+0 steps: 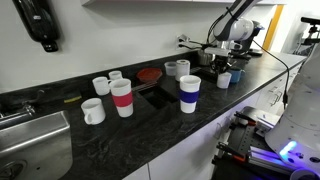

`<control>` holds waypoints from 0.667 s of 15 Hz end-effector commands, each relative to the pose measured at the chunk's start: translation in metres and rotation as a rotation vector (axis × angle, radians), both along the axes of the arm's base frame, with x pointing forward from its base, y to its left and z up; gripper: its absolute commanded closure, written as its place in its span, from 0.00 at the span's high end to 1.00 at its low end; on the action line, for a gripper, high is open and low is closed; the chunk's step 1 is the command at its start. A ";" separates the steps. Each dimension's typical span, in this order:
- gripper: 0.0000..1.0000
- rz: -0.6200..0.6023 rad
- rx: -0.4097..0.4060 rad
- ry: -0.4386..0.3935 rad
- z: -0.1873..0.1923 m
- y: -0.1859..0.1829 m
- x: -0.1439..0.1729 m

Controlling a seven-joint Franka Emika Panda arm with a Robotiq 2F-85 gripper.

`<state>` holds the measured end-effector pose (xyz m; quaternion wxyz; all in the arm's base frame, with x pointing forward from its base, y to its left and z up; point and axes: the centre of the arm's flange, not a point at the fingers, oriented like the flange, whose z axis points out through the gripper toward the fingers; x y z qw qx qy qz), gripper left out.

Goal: Move the white mug that is next to the blue to the left

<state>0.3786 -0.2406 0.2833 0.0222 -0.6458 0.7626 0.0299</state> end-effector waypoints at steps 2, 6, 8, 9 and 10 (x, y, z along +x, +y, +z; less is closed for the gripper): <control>0.00 0.067 0.002 -0.044 0.014 0.009 0.003; 0.01 0.268 -0.035 -0.078 0.035 0.043 0.018; 0.01 0.389 -0.045 -0.091 0.045 0.069 0.027; 0.01 0.447 -0.037 -0.109 0.047 0.085 0.031; 0.01 0.508 -0.033 -0.118 0.048 0.099 0.034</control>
